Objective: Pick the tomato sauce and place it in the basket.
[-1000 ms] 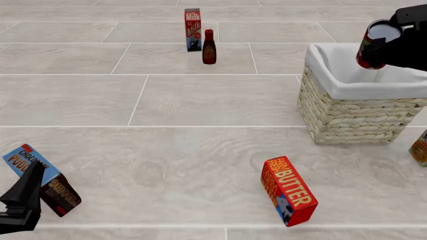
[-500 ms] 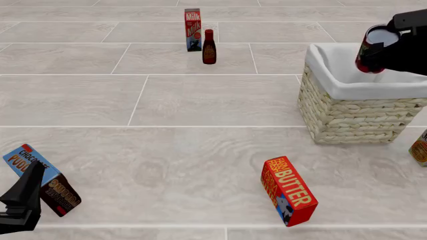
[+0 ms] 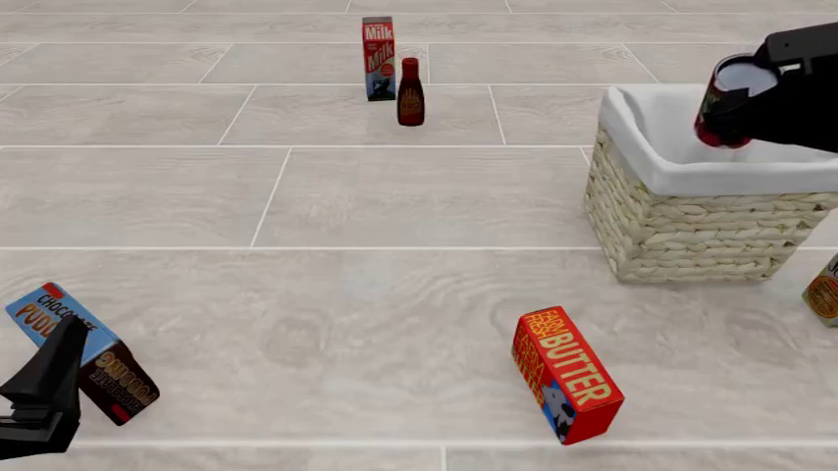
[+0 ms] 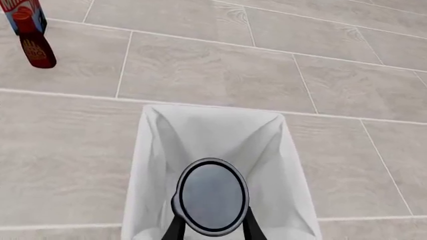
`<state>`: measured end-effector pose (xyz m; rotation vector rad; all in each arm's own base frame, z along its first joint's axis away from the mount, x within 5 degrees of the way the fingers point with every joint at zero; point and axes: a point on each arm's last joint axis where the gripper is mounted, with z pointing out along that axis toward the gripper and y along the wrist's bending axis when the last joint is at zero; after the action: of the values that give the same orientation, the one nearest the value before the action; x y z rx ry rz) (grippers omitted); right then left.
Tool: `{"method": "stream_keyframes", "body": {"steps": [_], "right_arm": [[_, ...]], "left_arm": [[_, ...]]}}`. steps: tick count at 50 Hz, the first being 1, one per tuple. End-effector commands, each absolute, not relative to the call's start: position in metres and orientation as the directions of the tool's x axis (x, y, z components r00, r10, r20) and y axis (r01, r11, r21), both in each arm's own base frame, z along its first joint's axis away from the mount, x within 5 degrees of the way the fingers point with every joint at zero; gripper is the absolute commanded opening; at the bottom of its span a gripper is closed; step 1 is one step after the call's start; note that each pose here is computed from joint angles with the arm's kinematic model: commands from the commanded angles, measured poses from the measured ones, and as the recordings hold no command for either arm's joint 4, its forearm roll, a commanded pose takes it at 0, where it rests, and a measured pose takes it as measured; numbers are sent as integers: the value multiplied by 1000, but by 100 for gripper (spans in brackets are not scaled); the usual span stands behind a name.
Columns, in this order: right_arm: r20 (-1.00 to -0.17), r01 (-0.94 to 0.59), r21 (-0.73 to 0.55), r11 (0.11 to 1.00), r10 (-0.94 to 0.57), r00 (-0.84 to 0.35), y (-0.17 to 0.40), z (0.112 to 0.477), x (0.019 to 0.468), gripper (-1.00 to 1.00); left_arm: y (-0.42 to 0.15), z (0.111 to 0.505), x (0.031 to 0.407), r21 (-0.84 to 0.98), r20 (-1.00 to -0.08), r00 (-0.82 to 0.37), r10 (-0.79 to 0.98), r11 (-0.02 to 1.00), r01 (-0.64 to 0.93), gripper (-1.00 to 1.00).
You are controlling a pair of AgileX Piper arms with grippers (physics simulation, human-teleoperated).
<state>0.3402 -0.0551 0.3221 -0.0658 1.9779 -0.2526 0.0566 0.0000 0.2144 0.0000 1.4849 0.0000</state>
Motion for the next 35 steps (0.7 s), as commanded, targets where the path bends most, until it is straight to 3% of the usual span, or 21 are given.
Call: {"method": "stream_keyframes", "body": {"steps": [1,7,8,35], "right_arm": [[-903,75,-187,979,-142,-405,-54,323,341,-100],[-906,77,-172,982,-127,-404,-52,323,341,-100],[-906,82,-182,980,-135,-401,-55,324,340,100],[-919,91,-163,982,-117,-377,-53,337,333,100]], "left_arm": [[0,214,57,0,-996,86,0,1000,0,100],[0,214,57,0,-996,86,0,1000,0,100],[0,214,57,0,-996,86,0,1000,0,100],[0,214,57,0,-996,86,0,1000,0,100]]}}
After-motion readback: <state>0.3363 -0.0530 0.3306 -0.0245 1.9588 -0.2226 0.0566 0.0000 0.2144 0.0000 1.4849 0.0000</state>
